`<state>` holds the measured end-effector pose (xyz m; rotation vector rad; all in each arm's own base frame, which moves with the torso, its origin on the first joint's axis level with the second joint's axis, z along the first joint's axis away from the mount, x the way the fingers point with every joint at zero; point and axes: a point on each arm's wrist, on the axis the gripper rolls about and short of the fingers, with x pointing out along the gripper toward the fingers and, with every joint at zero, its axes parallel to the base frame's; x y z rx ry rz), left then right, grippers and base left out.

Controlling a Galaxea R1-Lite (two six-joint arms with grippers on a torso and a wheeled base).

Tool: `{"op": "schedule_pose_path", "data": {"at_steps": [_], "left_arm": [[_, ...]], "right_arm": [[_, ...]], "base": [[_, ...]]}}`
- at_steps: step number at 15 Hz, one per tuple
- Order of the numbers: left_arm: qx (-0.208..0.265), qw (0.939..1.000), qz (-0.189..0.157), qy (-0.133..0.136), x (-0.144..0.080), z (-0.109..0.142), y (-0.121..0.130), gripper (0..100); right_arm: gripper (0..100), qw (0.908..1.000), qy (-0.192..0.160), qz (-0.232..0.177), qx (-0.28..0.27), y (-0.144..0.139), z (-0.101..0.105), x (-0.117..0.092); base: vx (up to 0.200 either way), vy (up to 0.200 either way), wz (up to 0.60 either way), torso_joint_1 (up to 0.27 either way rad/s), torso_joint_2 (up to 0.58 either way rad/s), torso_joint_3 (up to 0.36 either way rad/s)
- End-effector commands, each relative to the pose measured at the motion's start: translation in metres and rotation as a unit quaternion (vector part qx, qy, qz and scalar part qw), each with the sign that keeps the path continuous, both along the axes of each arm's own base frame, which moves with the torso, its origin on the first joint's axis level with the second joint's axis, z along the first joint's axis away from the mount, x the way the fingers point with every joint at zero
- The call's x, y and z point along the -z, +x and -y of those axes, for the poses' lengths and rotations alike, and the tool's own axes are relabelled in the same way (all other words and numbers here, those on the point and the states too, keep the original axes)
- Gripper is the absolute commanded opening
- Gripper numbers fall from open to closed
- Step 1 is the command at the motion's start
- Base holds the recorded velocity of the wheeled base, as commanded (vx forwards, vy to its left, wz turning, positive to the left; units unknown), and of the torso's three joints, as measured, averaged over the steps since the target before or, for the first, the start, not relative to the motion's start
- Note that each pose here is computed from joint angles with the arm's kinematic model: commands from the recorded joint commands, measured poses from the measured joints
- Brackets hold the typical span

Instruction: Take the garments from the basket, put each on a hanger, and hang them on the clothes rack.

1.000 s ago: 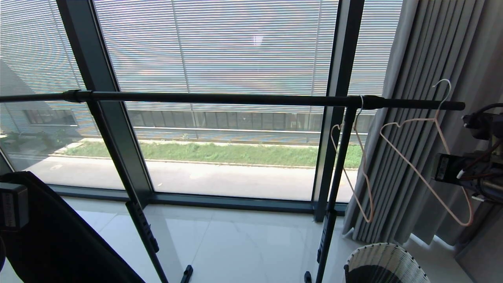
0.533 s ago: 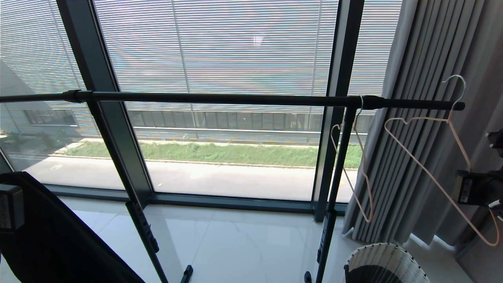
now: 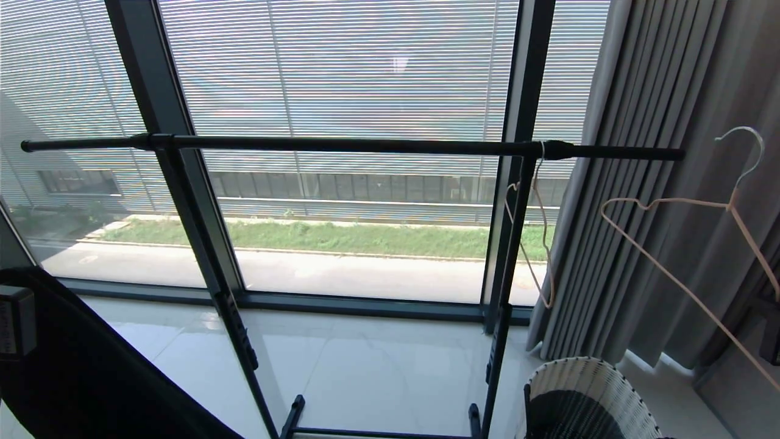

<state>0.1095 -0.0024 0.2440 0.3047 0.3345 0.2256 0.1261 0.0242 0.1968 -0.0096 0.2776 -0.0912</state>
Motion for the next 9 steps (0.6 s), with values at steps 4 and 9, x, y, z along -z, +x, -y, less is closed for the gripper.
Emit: {"op": "schedule_pose_path", "data": {"at_steps": [4,9], "left_arm": [[0.000,1.0000,-0.001,-0.002,0.001,0.000,0.000,0],[0.000,1.0000,0.001,-0.002,0.000,0.000,0.000,0]], "right_arm": [[0,0.9997,-0.001,0.025,-0.004,-0.019,0.005,-0.007],[0,0.9979,0.006,0.039,-0.052,-0.028,-0.001,-0.011]], "base": [[-0.150,0.000,0.00,-0.001,0.00,0.002],[0.000,0.000,0.00,0.000,0.00,0.000]]}}
